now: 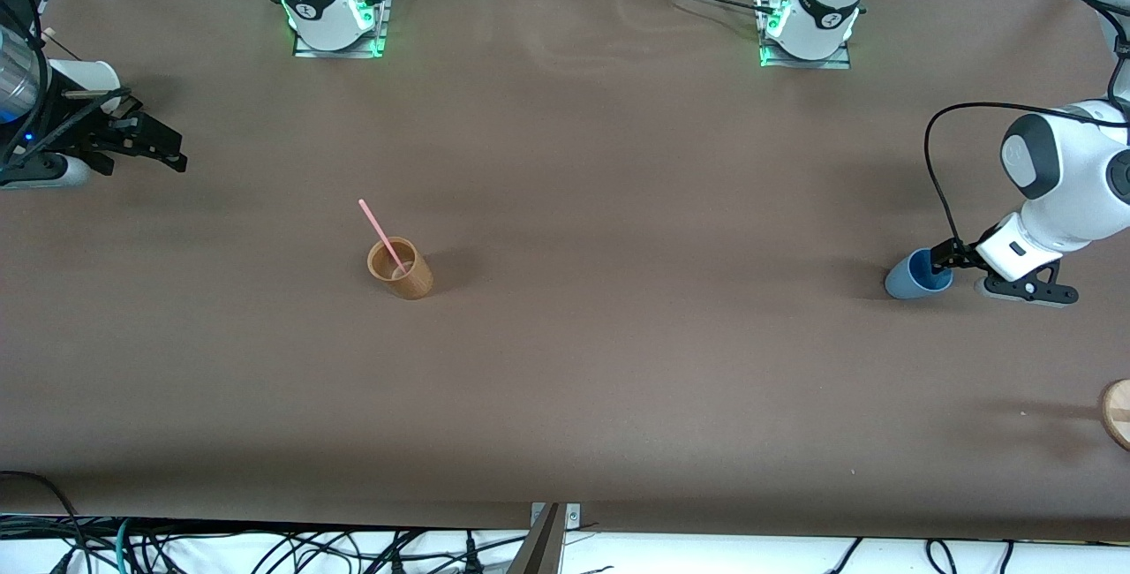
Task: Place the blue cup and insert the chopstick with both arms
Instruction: 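Reach the left gripper down to the blue cup and grasp it, then carry the blue cup with the left gripper toward the bamboo cup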
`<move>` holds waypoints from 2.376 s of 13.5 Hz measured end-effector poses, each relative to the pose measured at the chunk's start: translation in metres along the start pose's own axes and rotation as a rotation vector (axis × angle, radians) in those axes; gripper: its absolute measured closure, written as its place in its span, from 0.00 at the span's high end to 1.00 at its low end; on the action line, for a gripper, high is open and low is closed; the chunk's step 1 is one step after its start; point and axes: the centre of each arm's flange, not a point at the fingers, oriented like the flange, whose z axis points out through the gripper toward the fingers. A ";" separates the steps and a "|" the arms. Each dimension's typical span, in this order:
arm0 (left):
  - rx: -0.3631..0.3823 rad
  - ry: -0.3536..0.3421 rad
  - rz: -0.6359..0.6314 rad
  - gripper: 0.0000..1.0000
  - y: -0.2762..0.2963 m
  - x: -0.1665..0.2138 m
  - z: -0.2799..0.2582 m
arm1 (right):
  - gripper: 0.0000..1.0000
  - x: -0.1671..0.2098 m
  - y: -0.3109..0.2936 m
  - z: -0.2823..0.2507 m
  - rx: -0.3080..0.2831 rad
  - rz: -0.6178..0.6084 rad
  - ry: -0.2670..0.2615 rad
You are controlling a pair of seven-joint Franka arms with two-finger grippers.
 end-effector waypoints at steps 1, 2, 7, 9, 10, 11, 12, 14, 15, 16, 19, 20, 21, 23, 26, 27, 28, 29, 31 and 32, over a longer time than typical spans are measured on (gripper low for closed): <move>0.000 0.000 0.000 0.99 0.000 0.000 0.003 | 1.00 0.000 0.000 0.000 0.000 0.000 0.000; 0.001 0.003 0.001 0.98 0.000 0.001 0.006 | 1.00 0.000 0.000 0.000 0.000 0.000 0.000; -0.019 0.024 -0.030 0.93 0.001 0.003 0.030 | 1.00 0.000 0.000 0.000 0.000 0.000 0.000; -0.032 0.024 -0.046 0.71 0.001 0.003 0.037 | 1.00 0.000 0.000 0.000 0.000 0.000 0.000; -0.034 0.025 -0.049 0.59 0.001 0.003 0.037 | 1.00 0.000 0.000 0.000 0.000 0.000 0.000; -0.034 0.026 -0.050 0.47 0.001 0.004 0.036 | 1.00 0.000 0.000 0.000 0.000 0.000 0.000; -0.035 0.026 -0.050 0.35 0.001 0.004 0.036 | 1.00 0.000 0.000 0.000 0.000 0.000 0.000; -0.035 0.025 -0.050 0.14 0.001 0.004 0.036 | 1.00 0.000 0.000 0.000 0.000 0.000 0.000; -0.038 0.025 -0.049 0.06 0.002 0.005 0.034 | 1.00 0.000 0.000 0.000 0.000 0.000 0.000; -0.040 0.022 -0.048 0.06 0.003 0.005 0.033 | 1.00 0.000 0.000 0.000 0.000 0.000 0.000; -0.057 0.005 -0.041 0.06 0.010 0.009 0.031 | 1.00 0.000 0.000 0.000 0.000 -0.001 0.000; -0.084 -0.004 -0.040 0.06 0.021 0.016 0.026 | 1.00 0.000 0.000 0.000 0.000 -0.001 0.000; -0.111 -0.011 -0.031 0.06 0.036 0.026 0.017 | 1.00 0.000 0.000 0.000 0.000 -0.001 0.000; -0.137 -0.029 -0.019 0.06 0.074 0.052 -0.011 | 1.00 0.000 -0.001 0.000 0.000 -0.001 0.000; -0.142 -0.049 -0.052 0.06 0.152 0.087 -0.052 | 1.00 0.000 -0.001 0.000 0.000 -0.002 0.000; -0.141 -0.048 -0.064 0.06 0.186 0.096 -0.064 | 1.00 0.000 -0.001 0.000 0.000 -0.002 0.000; -0.140 -0.047 -0.077 0.06 0.223 0.102 -0.074 | 1.00 0.000 -0.001 0.000 0.000 -0.002 0.000; -0.139 -0.053 -0.091 0.06 0.264 0.107 -0.084 | 1.00 0.000 -0.001 0.000 0.000 -0.002 0.000; -0.134 -0.071 -0.117 0.06 0.344 0.110 -0.097 | 1.00 0.000 -0.001 0.000 0.000 -0.003 0.000; -0.132 -0.074 -0.125 0.06 0.380 0.111 -0.101 | 1.00 0.000 -0.001 0.000 0.000 -0.003 0.000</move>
